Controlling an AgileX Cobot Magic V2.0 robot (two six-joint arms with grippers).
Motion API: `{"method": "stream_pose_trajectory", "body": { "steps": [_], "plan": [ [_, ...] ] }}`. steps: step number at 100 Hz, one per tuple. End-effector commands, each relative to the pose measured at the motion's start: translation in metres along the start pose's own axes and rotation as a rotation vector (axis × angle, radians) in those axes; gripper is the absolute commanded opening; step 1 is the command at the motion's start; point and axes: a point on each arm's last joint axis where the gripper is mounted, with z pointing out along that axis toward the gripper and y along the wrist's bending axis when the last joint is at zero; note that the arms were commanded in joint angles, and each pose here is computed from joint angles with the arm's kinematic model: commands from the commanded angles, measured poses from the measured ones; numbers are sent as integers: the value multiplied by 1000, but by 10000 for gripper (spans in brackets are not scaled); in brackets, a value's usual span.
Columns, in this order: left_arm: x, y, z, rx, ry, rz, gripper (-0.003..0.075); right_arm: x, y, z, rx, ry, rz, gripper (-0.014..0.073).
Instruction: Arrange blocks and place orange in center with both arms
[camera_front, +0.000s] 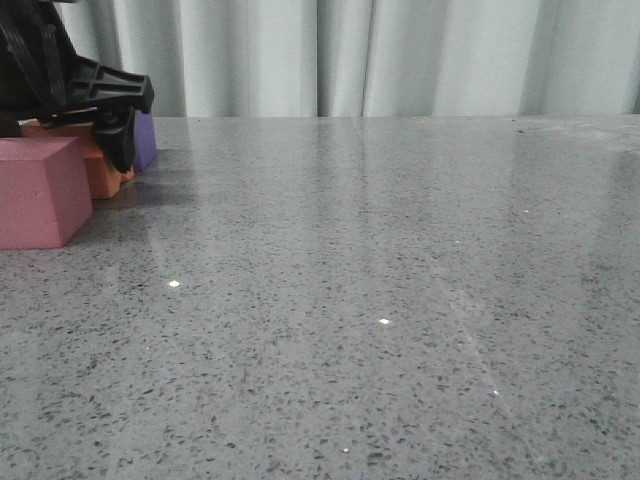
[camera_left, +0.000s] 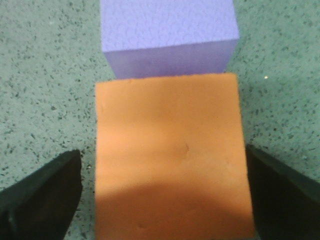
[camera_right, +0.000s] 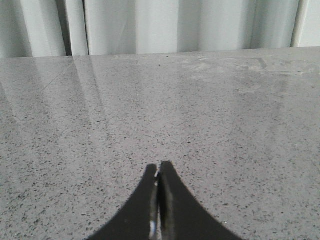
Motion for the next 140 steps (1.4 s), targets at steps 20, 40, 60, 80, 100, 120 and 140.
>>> {"method": "stream_pose_trajectory", "body": {
  "steps": [20, 40, 60, 80, 100, 120, 140],
  "plan": [
    [-32, 12, -69, 61, -210, -42, 619, -13, 1, -3, -2, -118, -8, -67],
    [-33, 27, -120, 86, -278, -54, 618, -13, 1, -3, -2, -118, -8, -67],
    [-21, 46, -164, 76, -355, -36, 607, -13, 1, -3, -2, -118, -8, -67],
    [19, 65, -185, 78, -379, -39, 384, -13, 1, -3, -2, -118, -8, -67],
    [71, 84, -201, 99, -430, -51, 49, -13, 1, -3, -2, -118, -8, -67],
    [112, 101, -218, 113, -510, -72, -19, -13, 1, -3, -2, -118, -8, -67],
    [131, 111, -229, 113, -556, -94, -19, -13, 1, -3, -2, -118, -8, -67]
  ]
}}
